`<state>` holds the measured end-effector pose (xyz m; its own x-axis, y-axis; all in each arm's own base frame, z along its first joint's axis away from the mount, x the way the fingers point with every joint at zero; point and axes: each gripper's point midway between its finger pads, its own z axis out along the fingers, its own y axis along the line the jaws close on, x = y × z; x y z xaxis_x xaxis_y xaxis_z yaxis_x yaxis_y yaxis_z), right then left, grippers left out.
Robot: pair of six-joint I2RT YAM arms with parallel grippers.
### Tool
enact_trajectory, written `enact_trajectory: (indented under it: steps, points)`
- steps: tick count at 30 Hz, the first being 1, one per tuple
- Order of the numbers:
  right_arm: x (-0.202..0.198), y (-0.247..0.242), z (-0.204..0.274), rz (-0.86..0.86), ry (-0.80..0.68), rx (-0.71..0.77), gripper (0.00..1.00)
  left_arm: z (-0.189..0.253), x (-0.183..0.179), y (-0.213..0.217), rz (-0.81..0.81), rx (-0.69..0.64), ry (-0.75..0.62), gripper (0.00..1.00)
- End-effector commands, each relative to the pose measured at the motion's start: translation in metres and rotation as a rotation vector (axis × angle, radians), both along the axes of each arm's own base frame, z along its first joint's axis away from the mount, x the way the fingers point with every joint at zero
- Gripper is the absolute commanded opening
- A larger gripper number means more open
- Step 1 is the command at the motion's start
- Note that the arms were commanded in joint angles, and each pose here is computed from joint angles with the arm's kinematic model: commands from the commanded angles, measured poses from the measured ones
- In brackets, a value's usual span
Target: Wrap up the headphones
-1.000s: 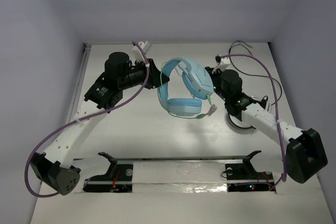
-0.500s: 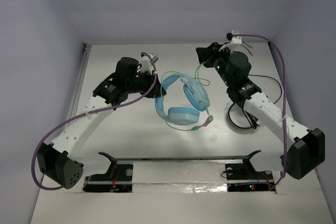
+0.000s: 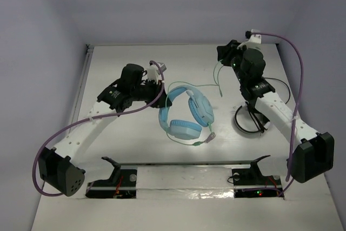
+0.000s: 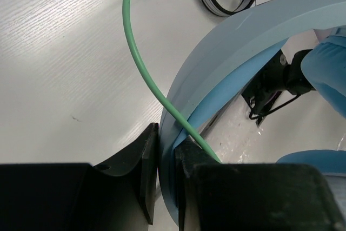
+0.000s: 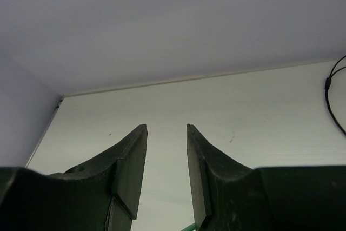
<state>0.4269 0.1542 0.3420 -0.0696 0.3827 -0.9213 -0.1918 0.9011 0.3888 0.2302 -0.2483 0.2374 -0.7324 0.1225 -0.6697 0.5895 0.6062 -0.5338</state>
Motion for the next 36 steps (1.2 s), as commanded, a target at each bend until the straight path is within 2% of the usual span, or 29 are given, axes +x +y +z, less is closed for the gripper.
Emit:
enact_trajectory:
  steps: [1, 5, 10, 18, 21, 23, 26, 30, 36]
  points:
    - [0.002, -0.012, 0.059, -0.043, -0.116, 0.017, 0.0, 0.017, -0.012, -0.005, -0.065, -0.068, -0.036, 0.0]
    - [-0.006, -0.032, 0.1, -0.095, -0.18, 0.019, 0.0, 0.002, -0.003, 0.003, -0.002, 0.011, -0.038, 0.0]
    - [-0.014, -0.052, 0.119, -0.147, -0.21, 0.024, 0.0, -0.014, 0.005, 0.007, 0.033, 0.089, -0.043, 0.0]
    - [-0.02, -0.094, 0.154, -0.239, -0.246, 0.043, 0.0, -0.028, 0.007, 0.01, 0.055, 0.131, -0.038, 0.0]
    - [-0.029, -0.101, 0.176, -0.244, -0.277, 0.045, 0.0, -0.037, 0.011, 0.014, 0.082, 0.177, -0.032, 0.0]
    - [-0.034, -0.099, 0.184, -0.229, -0.289, 0.038, 0.0, -0.038, 0.007, 0.006, 0.048, 0.161, -0.02, 0.0]
    - [-0.034, -0.102, 0.175, -0.243, -0.275, 0.033, 0.0, -0.024, 0.001, -0.002, 0.006, 0.093, -0.042, 0.0]
    - [-0.031, -0.101, 0.131, -0.244, -0.204, 0.053, 0.0, -0.019, -0.002, -0.004, 0.013, 0.052, -0.05, 0.0]
    - [-0.051, -0.115, 0.081, -0.305, -0.118, 0.076, 0.0, 0.001, 0.014, 0.018, 0.075, -0.005, -0.082, 0.0]
